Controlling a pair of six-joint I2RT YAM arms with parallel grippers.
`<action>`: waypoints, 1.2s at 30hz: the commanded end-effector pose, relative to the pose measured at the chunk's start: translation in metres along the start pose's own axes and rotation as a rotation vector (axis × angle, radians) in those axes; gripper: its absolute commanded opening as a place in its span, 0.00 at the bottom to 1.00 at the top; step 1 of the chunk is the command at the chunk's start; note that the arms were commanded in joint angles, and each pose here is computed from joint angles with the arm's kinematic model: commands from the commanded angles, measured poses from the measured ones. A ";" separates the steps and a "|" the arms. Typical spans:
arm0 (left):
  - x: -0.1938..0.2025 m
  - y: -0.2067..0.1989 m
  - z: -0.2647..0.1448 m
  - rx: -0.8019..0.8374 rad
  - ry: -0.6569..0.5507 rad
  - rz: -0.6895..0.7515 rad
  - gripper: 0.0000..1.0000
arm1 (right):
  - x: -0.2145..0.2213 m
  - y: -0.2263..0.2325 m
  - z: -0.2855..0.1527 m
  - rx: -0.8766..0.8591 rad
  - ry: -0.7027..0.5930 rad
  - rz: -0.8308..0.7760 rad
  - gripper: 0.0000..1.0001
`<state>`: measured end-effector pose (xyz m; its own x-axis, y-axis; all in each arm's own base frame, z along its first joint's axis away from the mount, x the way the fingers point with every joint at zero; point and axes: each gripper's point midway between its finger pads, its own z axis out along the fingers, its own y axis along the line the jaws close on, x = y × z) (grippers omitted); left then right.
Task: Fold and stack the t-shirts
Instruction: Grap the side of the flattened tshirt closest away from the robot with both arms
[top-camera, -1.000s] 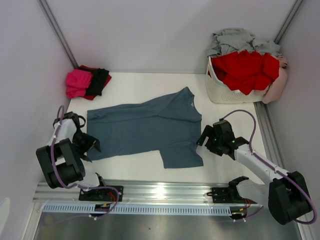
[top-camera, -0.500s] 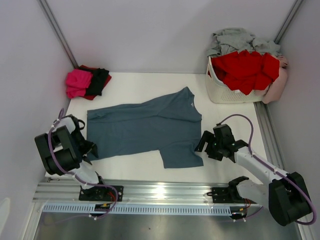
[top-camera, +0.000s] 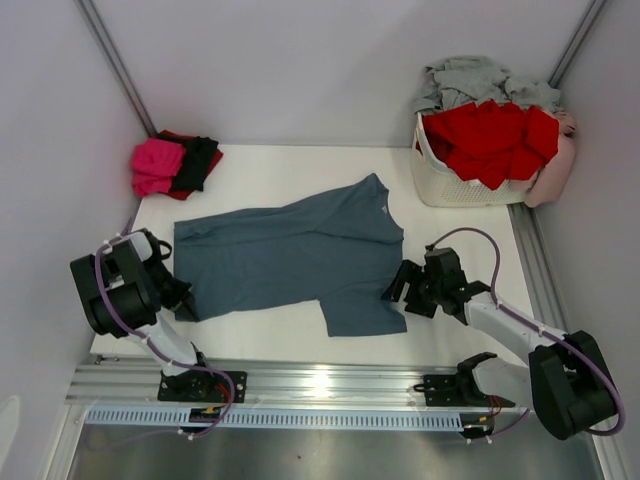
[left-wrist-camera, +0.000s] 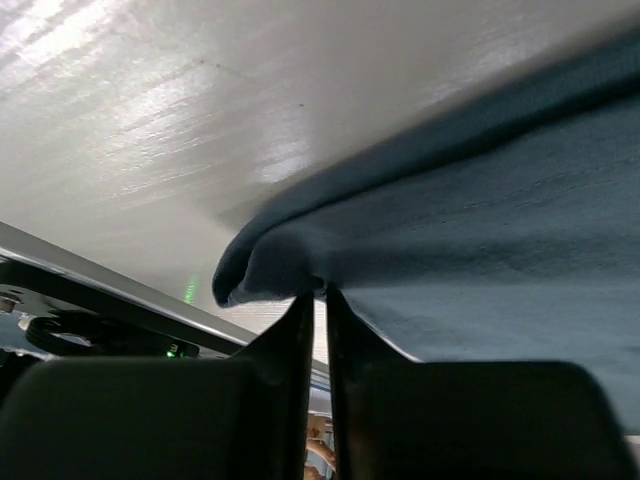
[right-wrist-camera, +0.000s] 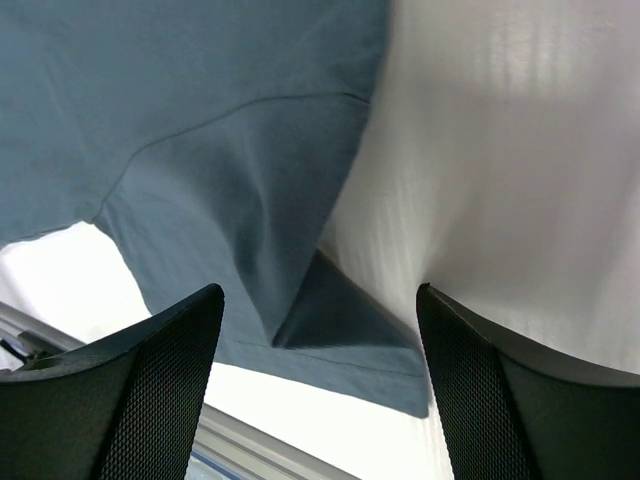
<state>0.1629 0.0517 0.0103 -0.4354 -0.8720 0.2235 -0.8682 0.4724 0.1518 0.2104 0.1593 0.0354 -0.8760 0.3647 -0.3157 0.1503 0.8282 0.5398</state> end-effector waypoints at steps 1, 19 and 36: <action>-0.005 -0.016 0.011 0.066 0.001 0.042 0.06 | -0.002 0.008 0.004 -0.045 0.010 -0.016 0.82; -0.005 -0.026 -0.042 0.182 -0.134 0.083 0.01 | 0.010 0.005 0.008 -0.043 0.078 -0.028 0.78; -0.003 -0.022 -0.046 0.203 -0.188 0.078 0.01 | 0.050 -0.015 -0.029 0.003 0.164 0.003 0.70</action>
<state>0.1936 0.0491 0.0453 -0.5130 -0.8541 0.0856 -0.8583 0.5116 -0.0398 0.1704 0.1587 0.0352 -0.9215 0.3154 -0.2267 0.1416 0.8162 0.5601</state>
